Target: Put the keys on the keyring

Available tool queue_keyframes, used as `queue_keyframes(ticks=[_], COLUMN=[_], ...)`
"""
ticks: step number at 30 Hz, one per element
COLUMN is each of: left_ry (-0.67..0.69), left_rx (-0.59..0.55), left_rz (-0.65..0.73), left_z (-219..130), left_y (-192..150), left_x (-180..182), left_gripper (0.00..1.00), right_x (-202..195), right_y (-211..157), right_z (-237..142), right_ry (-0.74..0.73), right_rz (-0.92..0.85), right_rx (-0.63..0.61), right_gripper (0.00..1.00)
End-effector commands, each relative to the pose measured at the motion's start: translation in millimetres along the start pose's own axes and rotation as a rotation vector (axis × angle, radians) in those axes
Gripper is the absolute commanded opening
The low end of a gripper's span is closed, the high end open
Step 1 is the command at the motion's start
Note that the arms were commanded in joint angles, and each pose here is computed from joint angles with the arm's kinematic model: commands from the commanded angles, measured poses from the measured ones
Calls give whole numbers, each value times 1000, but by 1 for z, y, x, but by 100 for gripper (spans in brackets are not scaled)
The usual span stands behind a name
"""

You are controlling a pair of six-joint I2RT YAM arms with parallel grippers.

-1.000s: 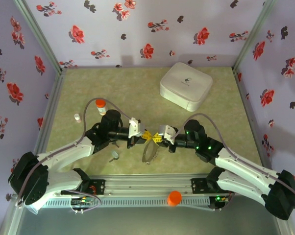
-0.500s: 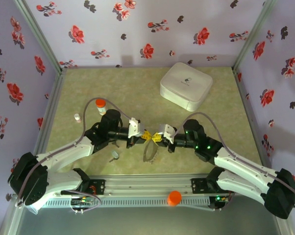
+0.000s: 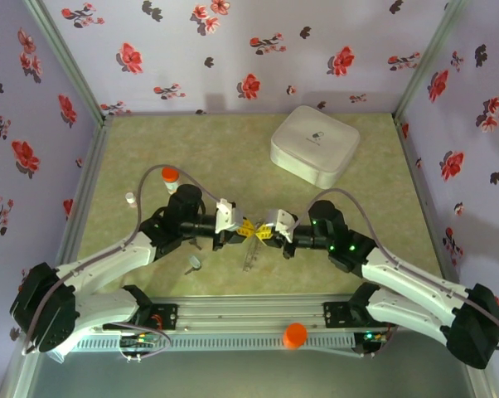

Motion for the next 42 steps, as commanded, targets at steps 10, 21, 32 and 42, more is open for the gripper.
queue_keyframes(ticks=[10, 21, 32, 42], left_ry=[-42, -42, 29, 106], left_rx=[-30, -33, -26, -45], left_rz=[27, 38, 42, 10], left_z=[0, -2, -14, -32], left_y=[15, 16, 13, 3], left_x=[-3, -4, -4, -7], left_gripper=[0, 0, 40, 29], right_x=[-3, -5, -6, 0], right_y=[25, 24, 19, 19], right_z=[2, 4, 1, 1], right_ry=[-3, -13, -47, 6], right_rz=[-39, -26, -33, -42], right_rx=[-82, -80, -64, -67], right_gripper=[0, 7, 0, 0])
Point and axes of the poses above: each hand's point on the last joint's axis, 136 mm out from that joint toward the fingers, its own z axis out along the fingers, its own x axis along the line the jaws close on, y = z × x, the point moved 5 cm from there along -z, back along the fingers, and after that the axes turned 4 degrees about z, right-handed, at the moved point
